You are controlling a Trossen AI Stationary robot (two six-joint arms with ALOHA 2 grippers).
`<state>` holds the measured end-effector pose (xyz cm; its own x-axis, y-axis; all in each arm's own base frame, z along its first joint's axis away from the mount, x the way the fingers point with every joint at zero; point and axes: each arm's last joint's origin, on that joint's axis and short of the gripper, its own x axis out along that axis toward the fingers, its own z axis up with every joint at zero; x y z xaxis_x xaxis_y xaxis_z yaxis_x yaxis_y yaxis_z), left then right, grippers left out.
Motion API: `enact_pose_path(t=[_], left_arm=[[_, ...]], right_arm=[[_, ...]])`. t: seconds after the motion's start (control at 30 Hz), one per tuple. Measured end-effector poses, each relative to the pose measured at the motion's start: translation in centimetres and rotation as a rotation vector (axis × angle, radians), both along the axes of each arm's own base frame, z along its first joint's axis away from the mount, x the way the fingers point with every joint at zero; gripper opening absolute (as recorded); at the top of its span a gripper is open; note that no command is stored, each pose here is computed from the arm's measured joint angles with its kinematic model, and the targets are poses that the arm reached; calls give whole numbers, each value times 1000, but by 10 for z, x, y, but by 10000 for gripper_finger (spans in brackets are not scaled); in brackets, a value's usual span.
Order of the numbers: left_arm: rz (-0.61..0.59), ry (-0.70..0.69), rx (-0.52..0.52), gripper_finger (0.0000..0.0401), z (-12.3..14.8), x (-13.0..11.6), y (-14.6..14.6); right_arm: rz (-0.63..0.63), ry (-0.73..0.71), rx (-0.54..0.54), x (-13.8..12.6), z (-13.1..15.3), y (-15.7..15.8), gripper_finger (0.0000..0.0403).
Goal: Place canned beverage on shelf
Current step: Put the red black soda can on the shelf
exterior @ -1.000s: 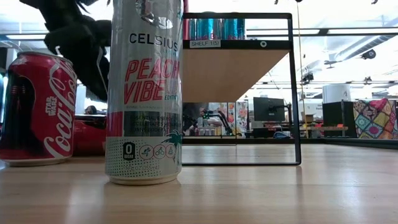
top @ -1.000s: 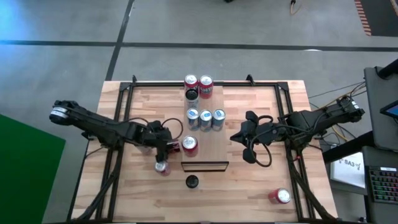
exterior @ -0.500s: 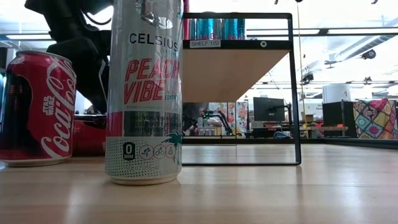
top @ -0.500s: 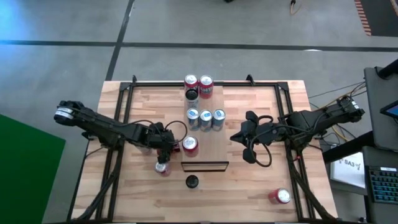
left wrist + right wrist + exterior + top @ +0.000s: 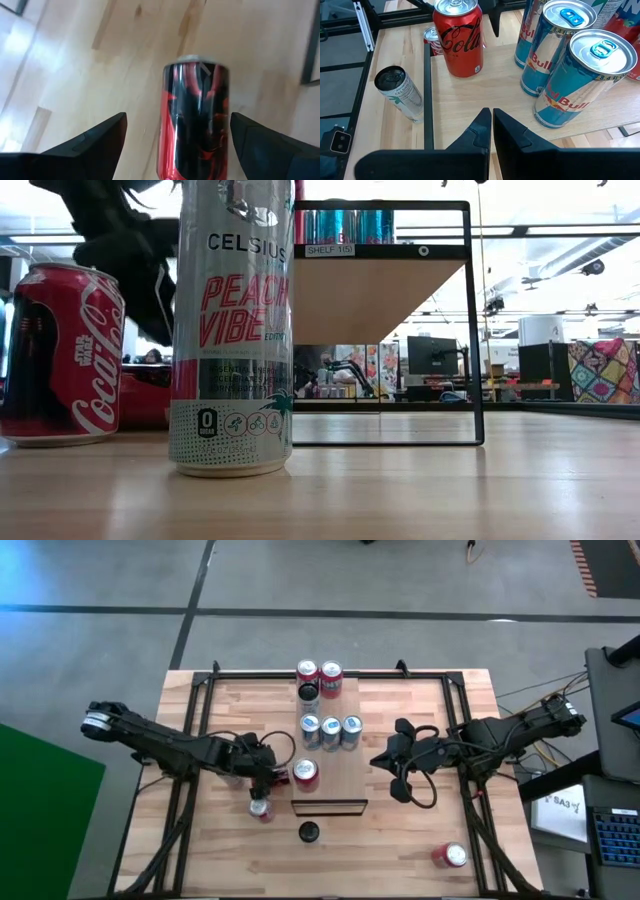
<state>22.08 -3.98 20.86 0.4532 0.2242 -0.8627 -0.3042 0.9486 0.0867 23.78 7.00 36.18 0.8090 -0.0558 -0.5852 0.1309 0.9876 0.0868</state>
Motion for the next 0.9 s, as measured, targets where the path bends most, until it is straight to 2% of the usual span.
enact_pose_path(t=[0.17, 0.27, 0.37, 0.57, 0.6, 0.77, 0.9], left_arm=[[-30, -61, -6, 309, 13, -7, 1], [-62, -81, -1, 276, 19, -9, 2], [-88, -79, -21, 212, 19, -10, 1], [-144, -26, -90, 33, 10, -4, -3], [-149, -15, -100, 17, 8, -3, -4], [-162, 21, -90, 19, 0, 2, -5], [-170, 48, -82, 3, -5, 4, -5]], right_arm=[[1, 0, -1, 0, 0, 0, 9], [2, 0, -2, 0, 0, 0, 9], [1, 0, -2, 0, 0, 0, 9], [2, -1, -2, 0, 0, 0, 9], [2, -2, -2, 0, 0, 0, 9], [2, -5, -1, 0, 0, 0, 9], [0, -5, 1, 0, 0, 0, 9]])
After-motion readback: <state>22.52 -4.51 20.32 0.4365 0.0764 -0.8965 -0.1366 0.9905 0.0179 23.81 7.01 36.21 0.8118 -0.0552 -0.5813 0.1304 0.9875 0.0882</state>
